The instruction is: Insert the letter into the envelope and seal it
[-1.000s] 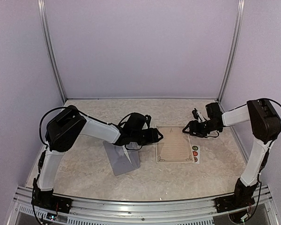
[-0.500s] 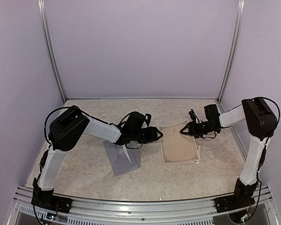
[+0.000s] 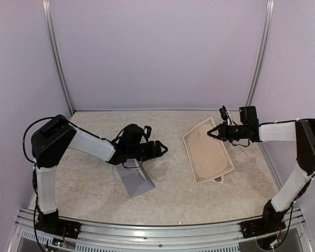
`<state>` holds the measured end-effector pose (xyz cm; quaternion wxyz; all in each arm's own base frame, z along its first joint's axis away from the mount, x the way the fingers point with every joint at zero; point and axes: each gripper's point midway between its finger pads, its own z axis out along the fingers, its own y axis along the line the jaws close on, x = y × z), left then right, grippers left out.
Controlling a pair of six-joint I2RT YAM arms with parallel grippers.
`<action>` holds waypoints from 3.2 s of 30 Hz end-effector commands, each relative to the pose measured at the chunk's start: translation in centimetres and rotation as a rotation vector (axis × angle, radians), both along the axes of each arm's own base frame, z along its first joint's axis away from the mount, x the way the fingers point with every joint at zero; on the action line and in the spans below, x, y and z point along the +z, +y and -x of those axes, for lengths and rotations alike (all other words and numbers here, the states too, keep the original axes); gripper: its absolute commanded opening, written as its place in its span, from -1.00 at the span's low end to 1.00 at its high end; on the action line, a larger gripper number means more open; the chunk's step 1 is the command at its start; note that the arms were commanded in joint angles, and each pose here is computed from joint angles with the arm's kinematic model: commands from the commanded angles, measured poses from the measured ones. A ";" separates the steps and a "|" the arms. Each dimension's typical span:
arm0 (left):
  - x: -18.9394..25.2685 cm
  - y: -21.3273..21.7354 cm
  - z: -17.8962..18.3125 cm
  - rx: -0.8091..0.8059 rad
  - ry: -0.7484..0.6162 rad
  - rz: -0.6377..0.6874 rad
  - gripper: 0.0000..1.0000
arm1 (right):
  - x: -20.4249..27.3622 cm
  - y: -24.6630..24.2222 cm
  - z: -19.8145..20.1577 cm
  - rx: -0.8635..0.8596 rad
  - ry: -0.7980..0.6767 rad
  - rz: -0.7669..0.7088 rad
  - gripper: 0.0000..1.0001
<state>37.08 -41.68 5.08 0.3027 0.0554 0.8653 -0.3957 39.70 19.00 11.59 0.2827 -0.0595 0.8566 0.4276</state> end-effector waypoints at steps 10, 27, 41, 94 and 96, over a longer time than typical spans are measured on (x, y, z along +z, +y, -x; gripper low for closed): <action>18.8 2.9 7.0 -0.034 -0.270 0.321 0.70 | 27.1 6.5 6.1 0.014 -0.661 -0.316 -1.00; 28.8 3.4 14.2 -0.113 -0.335 0.769 0.87 | 39.9 12.4 15.9 0.135 -1.005 -0.706 -1.00; 31.5 4.0 15.1 -0.082 -0.421 0.931 -0.16 | 35.8 10.4 15.1 -0.034 -0.850 -0.803 -1.00; 21.7 3.7 18.6 -0.602 -0.317 0.263 -0.98 | 17.7 10.6 15.9 0.589 -0.532 -0.193 -1.00; 21.5 3.9 18.2 -0.574 -0.313 0.276 -0.51 | 17.4 10.2 15.1 0.527 -0.533 -0.164 -1.00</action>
